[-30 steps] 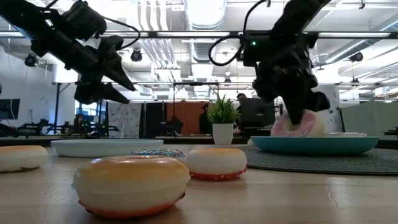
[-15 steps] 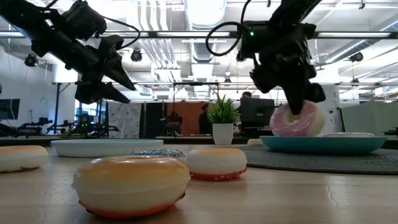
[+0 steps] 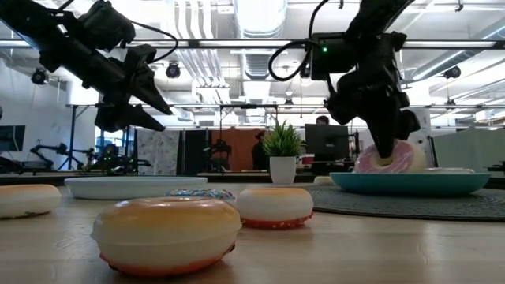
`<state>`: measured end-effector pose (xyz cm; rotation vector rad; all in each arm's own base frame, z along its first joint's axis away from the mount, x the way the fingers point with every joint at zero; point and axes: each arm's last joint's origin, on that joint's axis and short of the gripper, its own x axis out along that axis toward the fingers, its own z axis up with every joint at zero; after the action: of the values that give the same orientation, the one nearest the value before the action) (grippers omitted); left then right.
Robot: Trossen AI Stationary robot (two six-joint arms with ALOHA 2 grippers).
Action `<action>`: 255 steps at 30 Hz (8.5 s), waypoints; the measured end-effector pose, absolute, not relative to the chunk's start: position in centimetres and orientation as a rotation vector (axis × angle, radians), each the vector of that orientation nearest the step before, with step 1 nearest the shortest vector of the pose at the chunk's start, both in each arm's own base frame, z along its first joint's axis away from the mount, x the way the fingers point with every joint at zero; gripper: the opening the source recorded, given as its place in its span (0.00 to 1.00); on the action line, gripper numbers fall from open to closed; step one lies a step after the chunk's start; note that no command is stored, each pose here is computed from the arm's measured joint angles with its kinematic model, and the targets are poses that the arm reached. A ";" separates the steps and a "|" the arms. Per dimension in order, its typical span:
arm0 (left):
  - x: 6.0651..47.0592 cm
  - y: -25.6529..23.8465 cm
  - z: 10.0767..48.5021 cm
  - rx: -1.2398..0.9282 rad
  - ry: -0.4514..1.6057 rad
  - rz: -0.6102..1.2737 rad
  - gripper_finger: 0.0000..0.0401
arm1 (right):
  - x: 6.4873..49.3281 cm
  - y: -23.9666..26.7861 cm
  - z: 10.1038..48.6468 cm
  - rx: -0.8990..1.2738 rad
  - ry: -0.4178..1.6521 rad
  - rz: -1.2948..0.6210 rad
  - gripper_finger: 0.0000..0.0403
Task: Pick & Place donuts
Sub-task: Put the large pink donut on the green plate, then put the small yellow donut on the blue plate, then put the small white donut on the blue plate
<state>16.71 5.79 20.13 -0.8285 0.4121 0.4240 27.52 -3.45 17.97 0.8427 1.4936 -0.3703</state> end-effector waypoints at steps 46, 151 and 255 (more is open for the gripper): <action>16.9 5.1 20.1 -0.855 0.407 0.443 0.41 | 30.2 -15.7 16.9 -0.056 1.408 -0.209 0.52; 11.4 -3.5 20.1 -0.705 0.781 0.057 0.41 | 48.4 -1.6 22.7 0.090 1.231 0.120 0.50; 24.4 -18.9 16.1 -0.123 1.106 0.391 0.00 | 34.2 3.6 21.9 0.126 0.996 0.031 0.50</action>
<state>24.39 -18.94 16.12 -0.1227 1.1062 0.3909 34.22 3.55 21.89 0.1259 0.9964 0.0311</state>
